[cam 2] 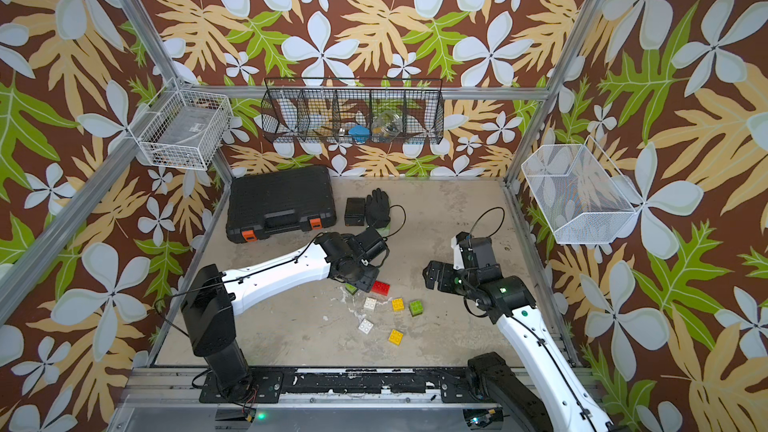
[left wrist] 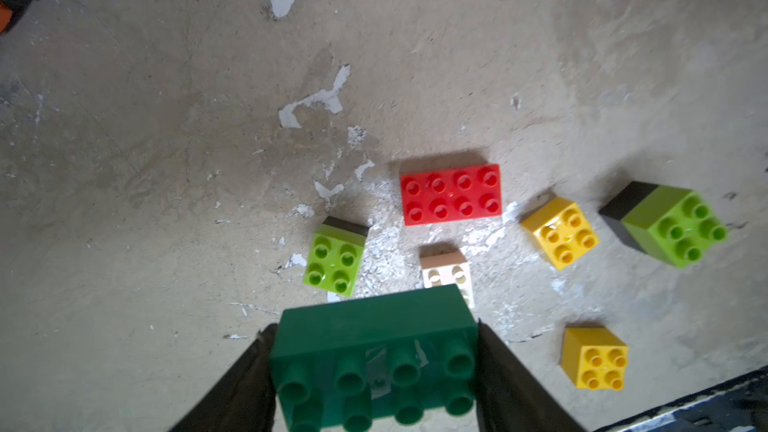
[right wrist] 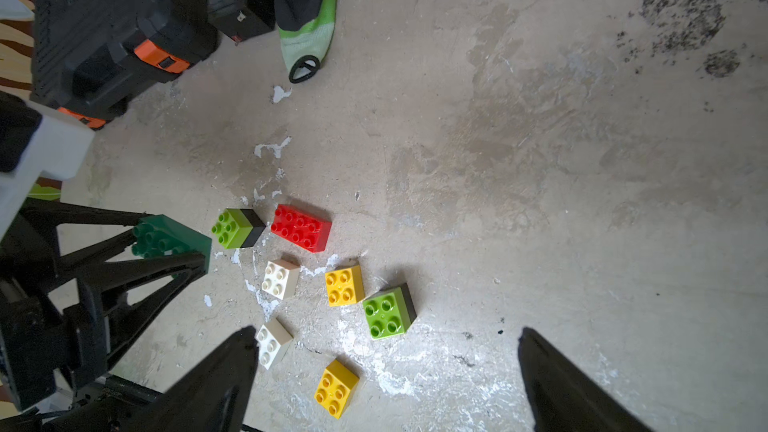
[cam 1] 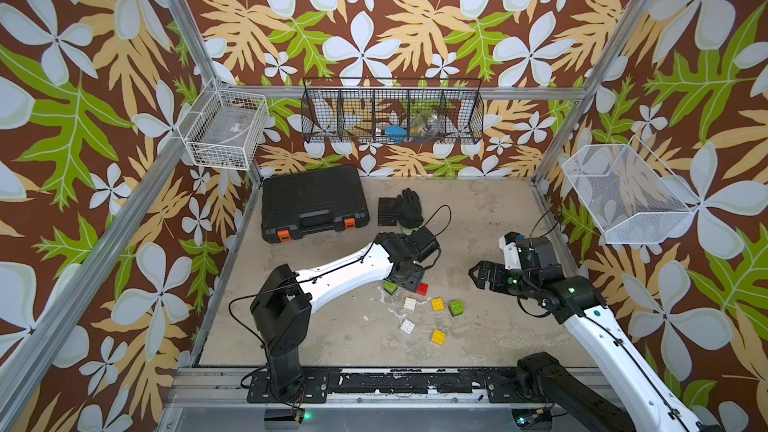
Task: Assemble a giraffe with lego
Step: Assemble the lego brick with the lego brick.
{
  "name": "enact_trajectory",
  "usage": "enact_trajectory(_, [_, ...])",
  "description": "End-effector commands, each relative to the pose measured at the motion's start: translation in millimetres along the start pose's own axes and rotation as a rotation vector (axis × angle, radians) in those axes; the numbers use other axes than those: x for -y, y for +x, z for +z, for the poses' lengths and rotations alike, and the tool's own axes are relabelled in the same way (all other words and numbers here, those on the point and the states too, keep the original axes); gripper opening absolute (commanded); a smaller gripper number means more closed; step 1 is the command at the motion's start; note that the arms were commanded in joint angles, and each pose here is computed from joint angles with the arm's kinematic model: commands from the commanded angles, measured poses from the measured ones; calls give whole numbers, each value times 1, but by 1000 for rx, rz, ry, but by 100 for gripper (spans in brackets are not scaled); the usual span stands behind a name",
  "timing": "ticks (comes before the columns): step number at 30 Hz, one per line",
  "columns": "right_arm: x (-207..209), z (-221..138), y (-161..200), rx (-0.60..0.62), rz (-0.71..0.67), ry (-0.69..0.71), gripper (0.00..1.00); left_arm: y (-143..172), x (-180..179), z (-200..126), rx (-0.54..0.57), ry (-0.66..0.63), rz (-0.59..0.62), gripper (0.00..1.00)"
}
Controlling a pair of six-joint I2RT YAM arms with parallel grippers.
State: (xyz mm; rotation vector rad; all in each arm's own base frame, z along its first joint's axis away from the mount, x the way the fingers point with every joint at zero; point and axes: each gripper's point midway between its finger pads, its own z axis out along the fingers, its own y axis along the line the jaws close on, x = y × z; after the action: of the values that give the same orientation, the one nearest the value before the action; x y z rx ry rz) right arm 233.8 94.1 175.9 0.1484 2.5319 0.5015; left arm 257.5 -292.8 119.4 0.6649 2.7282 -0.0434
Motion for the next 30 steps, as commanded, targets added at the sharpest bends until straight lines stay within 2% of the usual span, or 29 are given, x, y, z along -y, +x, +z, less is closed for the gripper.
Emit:
enact_trajectory(1, [-2,1,-9,10,-4,9,100,-5,6,2,35,51,118,47])
enact_trajectory(10, [-4,6,-23,-18,-66,33,100,-2,-14,18,-2,85,190,47])
enact_trajectory(20, [2,8,-18,-20,-51,38,100,8,-6,26,-73,138,202,47])
enact_trajectory(30, [5,8,-19,-17,-49,41,100,22,-9,38,-118,129,234,47])
